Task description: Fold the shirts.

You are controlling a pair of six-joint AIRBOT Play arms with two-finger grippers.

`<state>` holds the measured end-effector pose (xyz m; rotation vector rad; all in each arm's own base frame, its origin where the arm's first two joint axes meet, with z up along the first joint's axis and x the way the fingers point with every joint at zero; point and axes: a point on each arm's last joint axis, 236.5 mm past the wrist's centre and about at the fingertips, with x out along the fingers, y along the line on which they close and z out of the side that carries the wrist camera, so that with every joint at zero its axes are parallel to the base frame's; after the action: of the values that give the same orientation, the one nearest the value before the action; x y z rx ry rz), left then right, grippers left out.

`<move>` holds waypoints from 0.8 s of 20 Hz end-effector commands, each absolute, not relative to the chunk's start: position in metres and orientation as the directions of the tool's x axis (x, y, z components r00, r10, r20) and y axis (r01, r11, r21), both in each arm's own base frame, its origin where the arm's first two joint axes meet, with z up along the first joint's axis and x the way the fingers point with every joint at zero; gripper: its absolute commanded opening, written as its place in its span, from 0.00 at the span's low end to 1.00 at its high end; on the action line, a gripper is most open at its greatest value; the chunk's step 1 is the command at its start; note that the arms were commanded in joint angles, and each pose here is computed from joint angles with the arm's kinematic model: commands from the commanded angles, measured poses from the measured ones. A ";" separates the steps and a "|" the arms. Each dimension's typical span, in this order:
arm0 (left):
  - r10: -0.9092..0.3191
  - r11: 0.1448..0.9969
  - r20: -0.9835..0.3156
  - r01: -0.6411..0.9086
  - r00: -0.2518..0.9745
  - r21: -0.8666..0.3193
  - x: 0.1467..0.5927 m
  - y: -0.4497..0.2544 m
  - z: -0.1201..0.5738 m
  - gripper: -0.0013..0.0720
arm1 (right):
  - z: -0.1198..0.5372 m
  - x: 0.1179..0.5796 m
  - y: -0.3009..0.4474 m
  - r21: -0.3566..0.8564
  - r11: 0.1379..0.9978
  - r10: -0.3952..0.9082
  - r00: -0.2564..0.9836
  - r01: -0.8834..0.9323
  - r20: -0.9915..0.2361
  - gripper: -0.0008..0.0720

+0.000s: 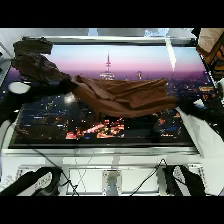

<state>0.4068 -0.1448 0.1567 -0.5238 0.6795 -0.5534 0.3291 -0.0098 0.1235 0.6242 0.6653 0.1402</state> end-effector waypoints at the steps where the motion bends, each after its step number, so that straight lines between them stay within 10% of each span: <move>1: -0.614 0.750 -0.177 0.499 0.769 -0.434 0.357 -0.143 0.293 0.04 | 0.252 0.312 0.001 0.541 0.833 0.325 0.895 -0.118 -0.306 0.05; 7: -0.329 0.931 0.214 0.354 0.920 -0.089 0.257 -0.077 0.460 0.04 | 0.433 0.258 0.012 0.226 0.957 0.182 0.983 -0.182 0.020 0.04; 12: -0.253 0.964 0.014 0.254 0.967 -0.078 0.269 -0.059 0.421 0.04 | 0.465 0.250 0.025 0.168 0.962 0.206 0.976 -0.216 0.072 0.04; 16: -0.278 0.960 -0.407 0.234 0.870 -0.156 0.311 -0.064 0.309 0.04 | 0.444 0.269 0.025 0.215 0.935 0.288 0.958 -0.281 -0.005 0.04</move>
<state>0.2963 -0.0689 0.3768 -0.1035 0.1657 -0.2928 0.2605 0.0222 0.4508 0.2090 -0.0051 0.2491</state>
